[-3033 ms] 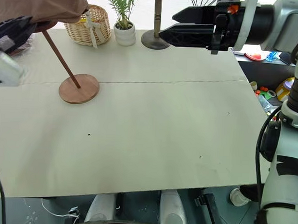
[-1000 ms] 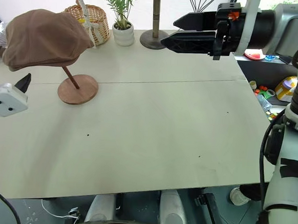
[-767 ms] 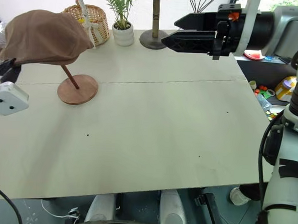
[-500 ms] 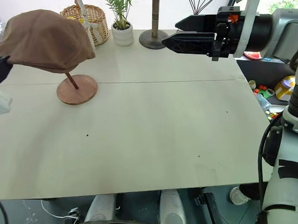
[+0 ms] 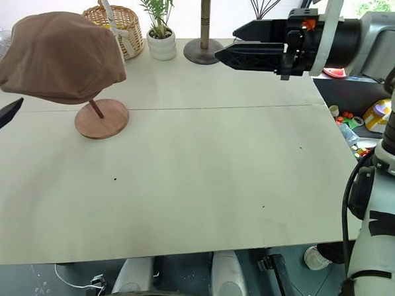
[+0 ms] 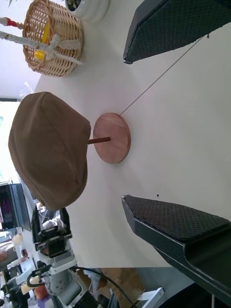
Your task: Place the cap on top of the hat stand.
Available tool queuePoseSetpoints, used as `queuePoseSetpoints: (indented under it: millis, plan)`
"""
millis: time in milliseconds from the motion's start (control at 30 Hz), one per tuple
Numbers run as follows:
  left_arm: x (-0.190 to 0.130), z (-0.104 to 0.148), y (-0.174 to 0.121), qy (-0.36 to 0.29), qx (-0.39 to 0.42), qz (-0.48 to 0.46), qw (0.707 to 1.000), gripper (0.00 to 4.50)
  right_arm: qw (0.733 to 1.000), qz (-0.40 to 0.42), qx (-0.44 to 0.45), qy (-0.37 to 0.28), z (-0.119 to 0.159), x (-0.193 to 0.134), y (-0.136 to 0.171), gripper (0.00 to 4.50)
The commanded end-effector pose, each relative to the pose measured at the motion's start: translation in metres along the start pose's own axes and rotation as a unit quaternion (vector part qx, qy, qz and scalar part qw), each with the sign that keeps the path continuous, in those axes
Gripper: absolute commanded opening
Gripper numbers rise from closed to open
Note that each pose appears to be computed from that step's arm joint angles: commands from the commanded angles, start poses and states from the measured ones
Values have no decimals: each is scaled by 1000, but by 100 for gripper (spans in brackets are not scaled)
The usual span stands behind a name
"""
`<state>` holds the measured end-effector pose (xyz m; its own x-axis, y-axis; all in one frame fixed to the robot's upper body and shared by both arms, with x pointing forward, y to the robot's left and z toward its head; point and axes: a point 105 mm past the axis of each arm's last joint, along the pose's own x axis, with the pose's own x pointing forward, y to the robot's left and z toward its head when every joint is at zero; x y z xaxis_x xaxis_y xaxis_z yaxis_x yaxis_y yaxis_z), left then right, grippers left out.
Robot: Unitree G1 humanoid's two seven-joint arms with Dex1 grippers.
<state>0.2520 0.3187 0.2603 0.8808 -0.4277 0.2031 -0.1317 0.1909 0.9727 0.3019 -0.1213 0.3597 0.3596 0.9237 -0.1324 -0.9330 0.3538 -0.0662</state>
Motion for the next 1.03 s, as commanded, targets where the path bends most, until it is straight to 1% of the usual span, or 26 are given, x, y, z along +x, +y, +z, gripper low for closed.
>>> queuePoseSetpoints:
  millis: [33, 100, 167, 233, 333, 367, 400, 467, 533, 567, 667, 700, 767, 833, 900, 1033]
  plan:
    - [-9, 12, 7, -6, -14, -22, 1000, 360, 1000, -6, -21, -17, 9, -9, 1, 450]
    - [-17, 14, 3, 10, -40, -44, 998, 360, 1000, -7, -21, -17, 7, -9, -1, 450]
    - [-35, 13, -8, 49, -84, -94, 991, 360, 1000, -5, -19, -16, 5, -9, -4, 450]
    - [-53, 13, -14, 91, -127, -146, 977, 360, 1000, -1, -18, -14, 2, -9, -6, 450]
    - [-77, 2, -10, 183, -242, -185, 935, 360, 1000, 2, -19, -11, 0, -9, -9, 450]
    - [-83, 2, -7, 203, -296, -188, 914, 360, 1000, 5, -21, -11, -1, -9, -10, 450]
    - [-87, 4, -3, 208, -337, -191, 898, 360, 1000, 8, -22, -11, 0, -9, -10, 450]
    - [-94, 4, 8, 222, -436, -186, 852, 360, 1000, 12, -25, -10, 0, -10, -12, 450]
    - [-93, 1, 31, 203, -503, -154, 826, 360, 999, 16, -32, -7, 1, -11, -13, 450]
    - [-91, -1, 46, 189, -544, -139, 806, 360, 999, 19, -37, -5, 2, -12, -13, 450]
    - [-90, -2, 82, 144, -613, -124, 767, 360, 999, 24, -48, -5, 7, -18, -13, 450]
    - [-91, -1, 90, 134, -623, -128, 760, 360, 998, 26, -50, -5, 9, -19, -13, 450]
    - [-92, -5, 104, 135, -623, -134, 758, 360, 998, 38, -54, -8, 13, -25, -10, 450]
    - [-92, -8, 109, 144, -616, -150, 760, 360, 997, 44, -55, -9, 14, -28, -9, 450]
    - [-90, -8, 114, 148, -611, -167, 760, 360, 998, 34, -53, -12, 15, -30, -13, 450]
    - [-86, -10, 115, 151, -601, -185, 763, 360, 998, 25, -48, -15, 15, -30, -17, 450]
